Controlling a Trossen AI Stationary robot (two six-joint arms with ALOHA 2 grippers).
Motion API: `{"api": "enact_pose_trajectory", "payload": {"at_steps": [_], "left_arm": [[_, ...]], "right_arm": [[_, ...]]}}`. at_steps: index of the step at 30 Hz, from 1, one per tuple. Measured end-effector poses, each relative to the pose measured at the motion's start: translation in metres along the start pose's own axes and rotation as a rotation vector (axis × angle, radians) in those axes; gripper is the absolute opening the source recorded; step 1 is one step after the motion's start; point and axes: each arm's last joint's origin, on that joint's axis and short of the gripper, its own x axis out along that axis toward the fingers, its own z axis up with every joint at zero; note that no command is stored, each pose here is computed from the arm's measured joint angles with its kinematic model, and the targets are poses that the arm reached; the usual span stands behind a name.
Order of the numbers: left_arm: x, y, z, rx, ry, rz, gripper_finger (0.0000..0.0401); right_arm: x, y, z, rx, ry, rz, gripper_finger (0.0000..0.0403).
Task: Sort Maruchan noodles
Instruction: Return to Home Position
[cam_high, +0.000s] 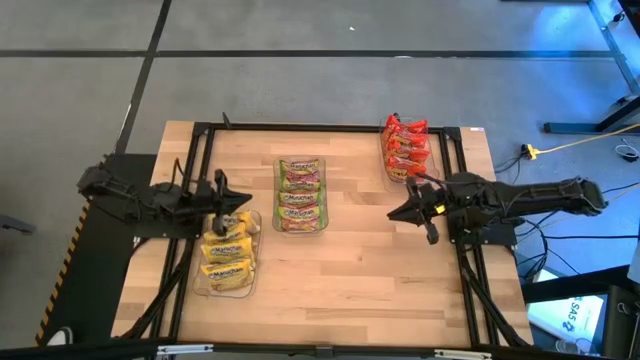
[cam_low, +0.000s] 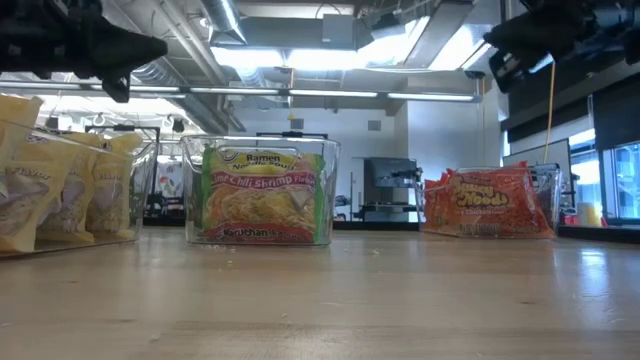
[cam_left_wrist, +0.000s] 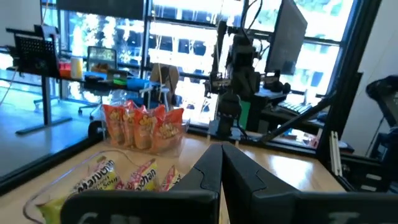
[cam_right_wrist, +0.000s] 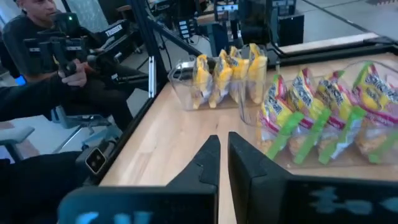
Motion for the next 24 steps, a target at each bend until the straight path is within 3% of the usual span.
{"api": "enact_pose_trajectory", "payload": {"at_steps": [8,12,16,24], "left_arm": [[-0.009,0.014,-0.004,-0.018,0.028,0.007,0.0000],[-0.008,0.015,-0.007,-0.022,0.060,0.000,0.0000],[-0.008,0.017,-0.009,-0.012,0.084,0.012,0.0000],[-0.007,0.022,-0.021,0.026,0.118,0.026,0.0000]], "right_arm": [[-0.013,-0.009,-0.023,0.012,-0.091,-0.009,0.0005],[-0.019,-0.016,-0.034,0.032,-0.126,-0.086,0.0005],[-0.028,-0.017,-0.030,0.021,-0.205,-0.141,0.0005],[-0.046,-0.014,-0.034,0.017,-0.218,-0.195,0.0005]]}}
